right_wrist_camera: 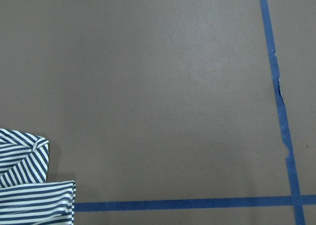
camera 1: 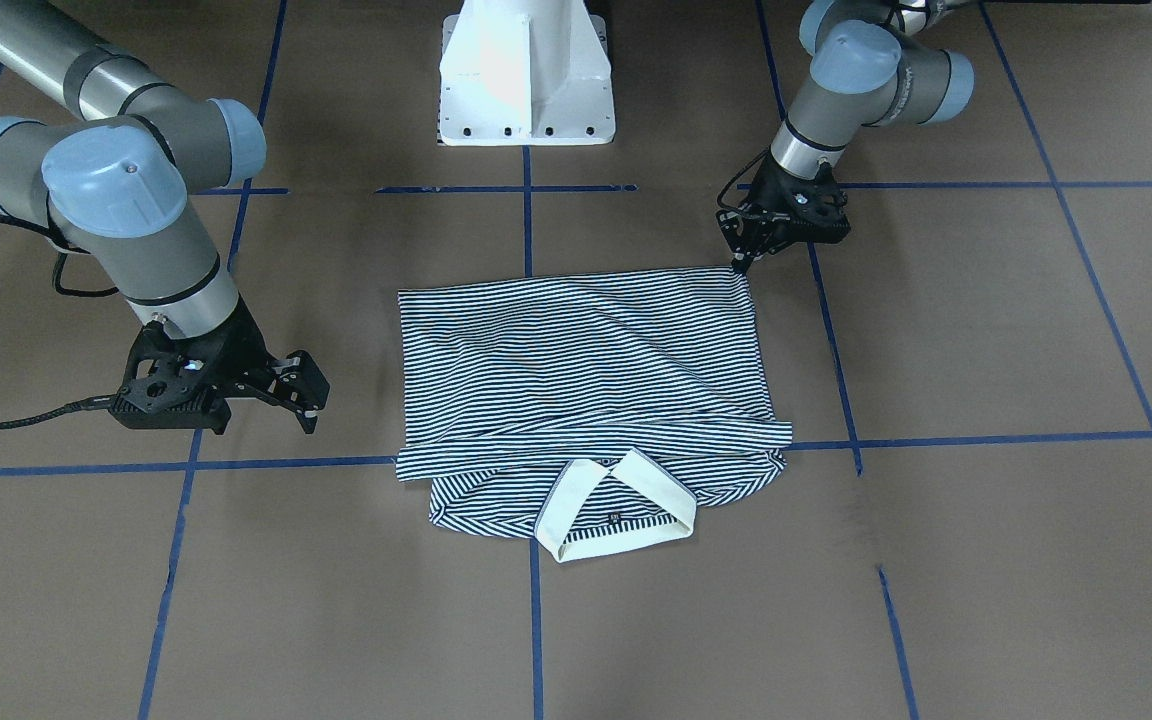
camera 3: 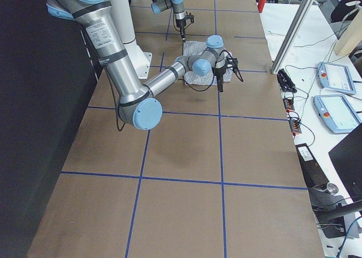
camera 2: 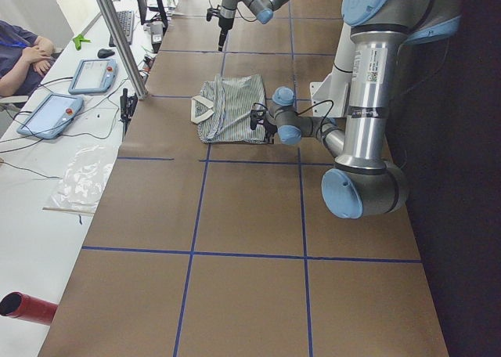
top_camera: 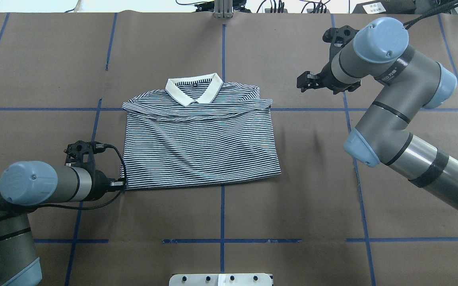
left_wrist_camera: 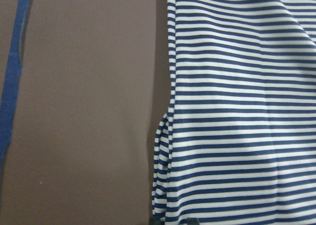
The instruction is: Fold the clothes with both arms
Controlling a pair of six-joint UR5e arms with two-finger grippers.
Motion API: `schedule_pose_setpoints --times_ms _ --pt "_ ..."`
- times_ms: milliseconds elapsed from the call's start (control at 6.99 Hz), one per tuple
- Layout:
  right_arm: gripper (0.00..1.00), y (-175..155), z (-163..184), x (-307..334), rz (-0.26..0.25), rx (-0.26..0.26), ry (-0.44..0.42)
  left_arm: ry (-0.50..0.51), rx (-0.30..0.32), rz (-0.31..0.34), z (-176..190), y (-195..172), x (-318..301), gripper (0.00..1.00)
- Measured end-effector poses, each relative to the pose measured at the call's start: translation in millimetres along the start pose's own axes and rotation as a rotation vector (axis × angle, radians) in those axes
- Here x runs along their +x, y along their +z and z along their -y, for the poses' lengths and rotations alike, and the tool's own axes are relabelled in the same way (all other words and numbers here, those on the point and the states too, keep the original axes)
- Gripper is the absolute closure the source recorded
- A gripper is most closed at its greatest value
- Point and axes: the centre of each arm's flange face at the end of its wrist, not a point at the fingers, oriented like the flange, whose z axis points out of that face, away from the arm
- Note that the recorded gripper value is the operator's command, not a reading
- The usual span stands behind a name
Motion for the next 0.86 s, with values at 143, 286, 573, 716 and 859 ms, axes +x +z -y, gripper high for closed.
schedule_pose_setpoints --times_ms 143,286,573,716,859 --pt "0.0 0.1 -0.6 -0.9 0.001 0.0 -0.001 0.007 0.001 -0.001 0.7 -2.3 -1.4 1.0" --pt "0.0 0.1 -1.1 -1.7 0.002 0.0 -0.001 0.029 0.004 0.003 2.6 -4.6 -5.0 1.0" --pt "0.0 1.5 -2.6 -2.7 0.001 -0.001 -0.001 0.14 0.074 0.055 51.1 -9.2 -36.4 1.0" --pt "0.0 2.7 -3.1 -2.8 0.0 -0.002 -0.001 0.198 0.135 0.11 105.3 -6.0 -58.5 1.0" --pt "0.0 3.7 -3.9 -3.1 -0.001 -0.003 -0.001 0.227 0.187 0.158 165.9 3.7 -65.9 1.0"
